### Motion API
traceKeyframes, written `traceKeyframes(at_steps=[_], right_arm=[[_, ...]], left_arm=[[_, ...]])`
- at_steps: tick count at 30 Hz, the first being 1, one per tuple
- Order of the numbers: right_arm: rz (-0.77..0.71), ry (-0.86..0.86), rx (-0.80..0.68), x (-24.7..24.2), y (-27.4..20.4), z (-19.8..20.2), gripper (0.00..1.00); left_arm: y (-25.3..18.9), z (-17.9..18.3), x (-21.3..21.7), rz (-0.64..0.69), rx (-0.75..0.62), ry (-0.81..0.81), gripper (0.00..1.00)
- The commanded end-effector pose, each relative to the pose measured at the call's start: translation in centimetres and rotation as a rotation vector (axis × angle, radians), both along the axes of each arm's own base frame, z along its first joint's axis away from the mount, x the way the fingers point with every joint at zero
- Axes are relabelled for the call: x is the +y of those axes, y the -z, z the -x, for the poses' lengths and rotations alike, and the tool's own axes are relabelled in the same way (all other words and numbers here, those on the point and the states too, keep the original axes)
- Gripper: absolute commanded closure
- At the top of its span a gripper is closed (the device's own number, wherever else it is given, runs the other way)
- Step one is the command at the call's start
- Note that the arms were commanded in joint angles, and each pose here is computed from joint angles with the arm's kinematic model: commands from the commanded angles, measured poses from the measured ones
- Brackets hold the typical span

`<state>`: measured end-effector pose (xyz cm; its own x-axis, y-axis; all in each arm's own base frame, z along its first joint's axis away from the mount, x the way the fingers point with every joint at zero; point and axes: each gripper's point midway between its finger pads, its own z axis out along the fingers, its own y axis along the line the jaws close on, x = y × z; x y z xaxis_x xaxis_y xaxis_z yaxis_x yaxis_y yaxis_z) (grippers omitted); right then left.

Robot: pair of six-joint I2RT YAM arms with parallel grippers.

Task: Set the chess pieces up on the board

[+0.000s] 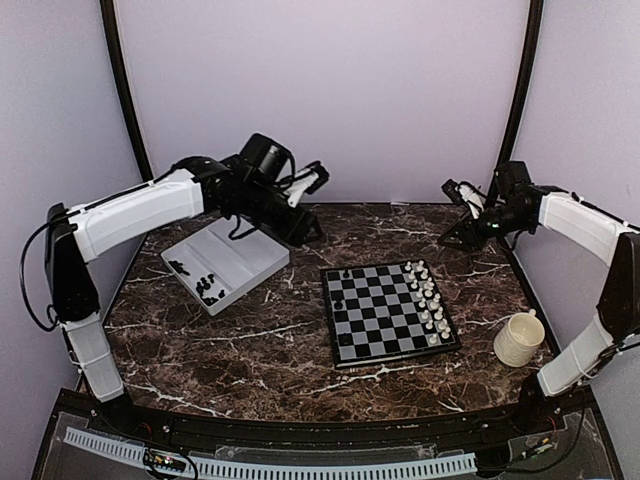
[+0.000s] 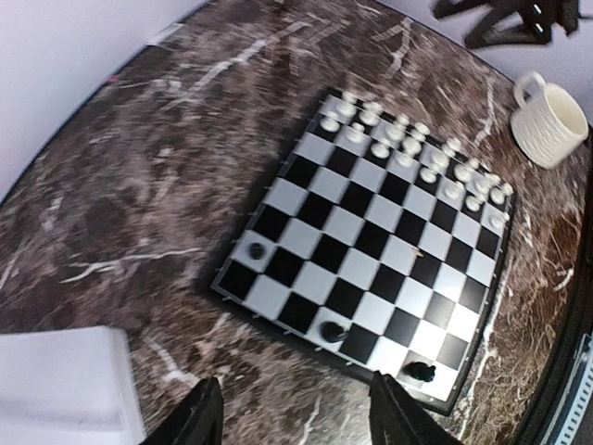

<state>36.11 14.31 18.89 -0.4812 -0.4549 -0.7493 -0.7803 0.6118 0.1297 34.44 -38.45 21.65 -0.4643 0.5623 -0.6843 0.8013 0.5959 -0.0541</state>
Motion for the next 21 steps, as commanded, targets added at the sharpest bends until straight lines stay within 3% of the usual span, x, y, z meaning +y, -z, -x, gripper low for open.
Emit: traceKeyframes(at_steps=[1,8,14,21], right_arm=[[0.001,-0.025,-0.001,0.1,-1.5,0.1,0.54],[-0.057,-0.036,0.045,1.0,-1.2,-0.2,0.54],[-0.066,-0.039,0.065,1.2,-0.7,-0.1,0.53],[-0.071,-0.040,0.081,1.3,0.0,-0.1,0.53]], left_arm=[[1.3,-3.8,11.4,-0.128,0.060,-0.359,0.45],[5.6,-4.9,23.7,-0.234,0.211,-0.696,0.55],[9.6,-4.6,25.5,-0.125,0.414,-0.903,0.59],[14.3,-4.7,26.3,-0.155,0.573,-1.071,0.59]])
